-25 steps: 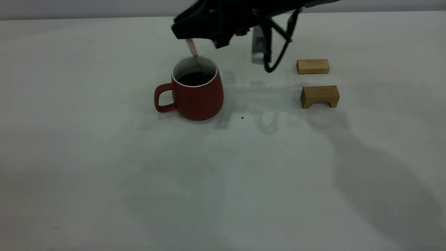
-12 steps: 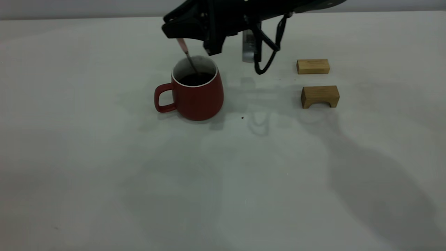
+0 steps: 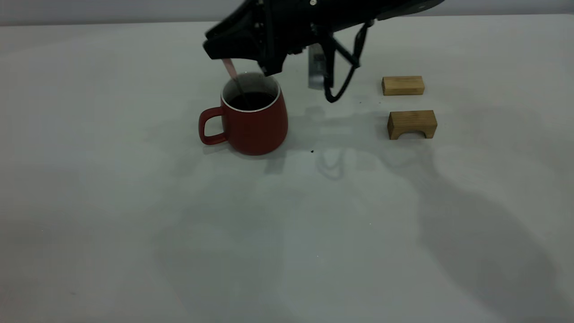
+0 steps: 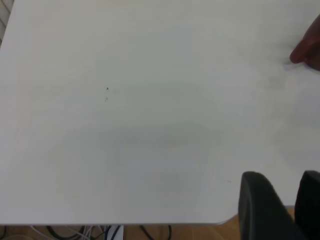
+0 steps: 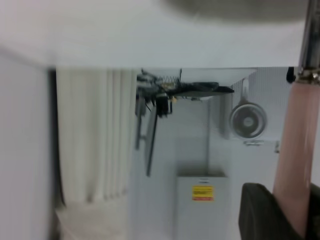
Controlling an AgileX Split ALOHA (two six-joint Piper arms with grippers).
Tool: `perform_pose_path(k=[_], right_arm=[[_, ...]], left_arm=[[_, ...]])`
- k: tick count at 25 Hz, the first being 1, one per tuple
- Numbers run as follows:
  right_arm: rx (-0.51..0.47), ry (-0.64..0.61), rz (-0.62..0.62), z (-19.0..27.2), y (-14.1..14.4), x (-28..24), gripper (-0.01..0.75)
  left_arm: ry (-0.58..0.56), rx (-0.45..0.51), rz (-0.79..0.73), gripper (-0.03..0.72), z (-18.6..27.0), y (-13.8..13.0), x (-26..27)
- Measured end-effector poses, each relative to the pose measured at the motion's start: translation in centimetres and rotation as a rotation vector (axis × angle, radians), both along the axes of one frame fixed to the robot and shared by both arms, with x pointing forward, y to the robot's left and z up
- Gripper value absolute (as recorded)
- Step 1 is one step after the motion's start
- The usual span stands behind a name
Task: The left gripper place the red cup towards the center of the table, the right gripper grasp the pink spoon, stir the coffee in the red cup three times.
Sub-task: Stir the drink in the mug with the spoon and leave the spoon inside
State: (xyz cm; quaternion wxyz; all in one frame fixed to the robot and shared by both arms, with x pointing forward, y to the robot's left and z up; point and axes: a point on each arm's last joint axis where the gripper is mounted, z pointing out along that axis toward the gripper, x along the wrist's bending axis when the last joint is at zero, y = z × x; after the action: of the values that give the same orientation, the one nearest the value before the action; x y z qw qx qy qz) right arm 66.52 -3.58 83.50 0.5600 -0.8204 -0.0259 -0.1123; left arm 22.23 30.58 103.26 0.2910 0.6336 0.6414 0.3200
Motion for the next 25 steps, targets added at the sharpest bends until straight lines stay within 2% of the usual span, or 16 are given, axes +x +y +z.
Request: perform_pose_path(k=[2,4,8,12,17,20,25], right_arm=[[-0.006,-0.082,0.014,0.1,-0.1,0.2,0.142],[-0.006,-0.104,0.011,0.1,-0.8,0.6,0.142],[-0.014,0.015,-0.011,-0.1,-2.3,0.9,0.142],[-0.013,0.176,-0.039,-0.4,-1.9,0.5,0.142],[-0.006,0.224,-0.033,-0.6,-0.9,-0.1,0.142],[-0.013,0.211,-0.026,-1.1,-1.0,-0.2,0.142],[-0.025,0.087,0.035,-1.3,-0.9,-0.3,0.151]], left_arm=[[0.000,0.000,0.000,0.245,0.0,0.0,0.0],[0.000,0.000,0.000,0.245,0.0,0.0,0.0],[0.000,0.000,0.000,0.245,0.0,0.0,0.0],[0.000,0.000,0.000,0.245,0.0,0.0,0.0],[0.000,0.000,0.000,0.245,0.0,0.0,0.0],[0.000,0.000,0.000,0.245,0.0,0.0,0.0],[0.000,0.000,0.000,0.245,0.0,0.0,0.0]])
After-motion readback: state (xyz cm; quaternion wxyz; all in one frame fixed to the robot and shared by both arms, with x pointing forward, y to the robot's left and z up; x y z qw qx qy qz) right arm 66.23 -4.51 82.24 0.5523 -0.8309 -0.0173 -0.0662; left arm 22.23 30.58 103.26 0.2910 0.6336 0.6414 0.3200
